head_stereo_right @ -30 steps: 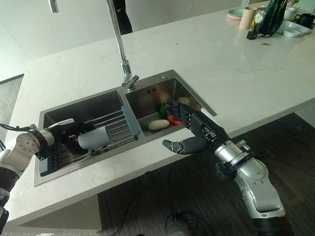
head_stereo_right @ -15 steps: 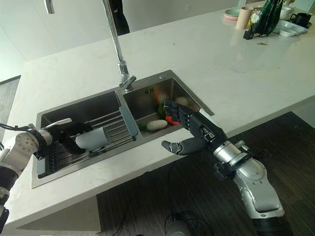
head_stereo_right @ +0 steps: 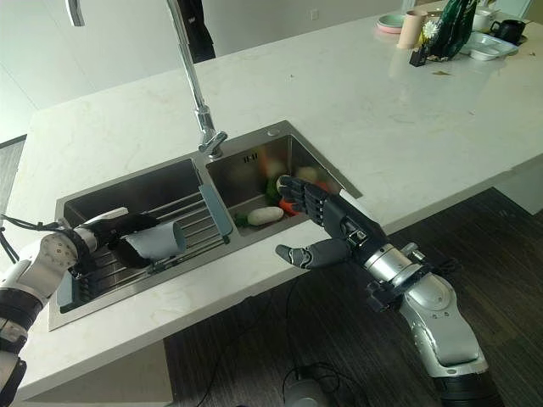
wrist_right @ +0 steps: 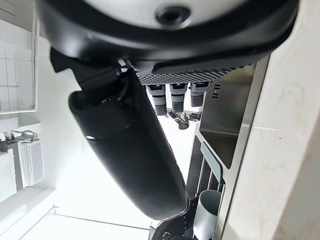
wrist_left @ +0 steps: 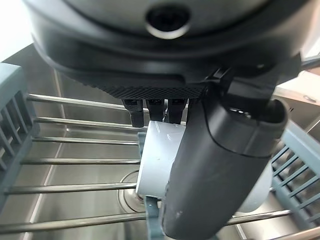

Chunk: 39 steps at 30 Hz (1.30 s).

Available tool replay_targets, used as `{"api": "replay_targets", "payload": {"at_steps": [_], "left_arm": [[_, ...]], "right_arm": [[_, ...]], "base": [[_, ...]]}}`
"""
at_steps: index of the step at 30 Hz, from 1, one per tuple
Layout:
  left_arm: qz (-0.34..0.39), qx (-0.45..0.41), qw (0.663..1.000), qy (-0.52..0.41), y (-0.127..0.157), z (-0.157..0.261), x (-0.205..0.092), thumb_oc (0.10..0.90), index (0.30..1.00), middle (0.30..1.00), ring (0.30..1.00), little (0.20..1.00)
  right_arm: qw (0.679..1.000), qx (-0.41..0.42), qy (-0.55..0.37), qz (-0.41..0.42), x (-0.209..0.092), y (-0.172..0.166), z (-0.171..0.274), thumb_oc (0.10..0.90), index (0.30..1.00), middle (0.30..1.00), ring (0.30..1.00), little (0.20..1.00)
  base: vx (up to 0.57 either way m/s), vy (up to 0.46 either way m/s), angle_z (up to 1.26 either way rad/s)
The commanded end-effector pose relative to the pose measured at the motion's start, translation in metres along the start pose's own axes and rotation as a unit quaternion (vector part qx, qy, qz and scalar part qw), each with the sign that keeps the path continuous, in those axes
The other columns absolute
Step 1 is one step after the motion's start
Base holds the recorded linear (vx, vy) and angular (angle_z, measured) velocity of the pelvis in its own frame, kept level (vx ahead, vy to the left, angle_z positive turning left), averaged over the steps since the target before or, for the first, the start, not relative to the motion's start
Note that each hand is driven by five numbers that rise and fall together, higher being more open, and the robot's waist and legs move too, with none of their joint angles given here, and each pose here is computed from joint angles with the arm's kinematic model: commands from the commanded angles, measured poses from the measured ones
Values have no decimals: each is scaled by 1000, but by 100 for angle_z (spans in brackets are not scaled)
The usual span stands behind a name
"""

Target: Place the dishes in the dishwasher.

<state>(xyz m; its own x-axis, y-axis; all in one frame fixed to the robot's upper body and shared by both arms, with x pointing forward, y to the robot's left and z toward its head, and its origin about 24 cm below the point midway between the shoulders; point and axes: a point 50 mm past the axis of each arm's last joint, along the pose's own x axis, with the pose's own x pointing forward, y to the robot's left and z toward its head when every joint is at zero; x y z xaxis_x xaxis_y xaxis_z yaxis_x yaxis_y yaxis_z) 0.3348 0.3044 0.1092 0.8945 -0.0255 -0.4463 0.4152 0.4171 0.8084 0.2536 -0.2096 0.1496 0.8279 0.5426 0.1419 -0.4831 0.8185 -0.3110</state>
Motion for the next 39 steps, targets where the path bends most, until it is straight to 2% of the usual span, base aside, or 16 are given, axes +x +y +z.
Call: {"api": "replay_targets", "payload": {"at_steps": [1,28,29,30,39], "left_arm": [[100,26,994,-28,54,23,-9,800,900,900,900,900],[45,55,997,17,36,12,-1,800,900,900,900,900],[36,60,997,23,34,11,1,687,731,731,731,731],[42,70,997,18,33,12,1,400,300,300,300,300],[88,39,995,12,33,9,2,400,300,300,300,300]], "right_arm": [[989,-69,-132,-3,13,-11,52,800,900,900,900,900],[988,-66,-137,8,15,-8,53,800,900,900,900,900],[988,-63,-138,9,16,-8,53,800,900,900,900,900],[988,-62,-139,8,15,-7,53,800,900,900,900,900],[989,-56,-140,7,13,-6,51,800,900,900,900,900]], "base": [[0,0,0],[-2,0,0],[0,0,0],[0,0,0],[0,0,0]]}}
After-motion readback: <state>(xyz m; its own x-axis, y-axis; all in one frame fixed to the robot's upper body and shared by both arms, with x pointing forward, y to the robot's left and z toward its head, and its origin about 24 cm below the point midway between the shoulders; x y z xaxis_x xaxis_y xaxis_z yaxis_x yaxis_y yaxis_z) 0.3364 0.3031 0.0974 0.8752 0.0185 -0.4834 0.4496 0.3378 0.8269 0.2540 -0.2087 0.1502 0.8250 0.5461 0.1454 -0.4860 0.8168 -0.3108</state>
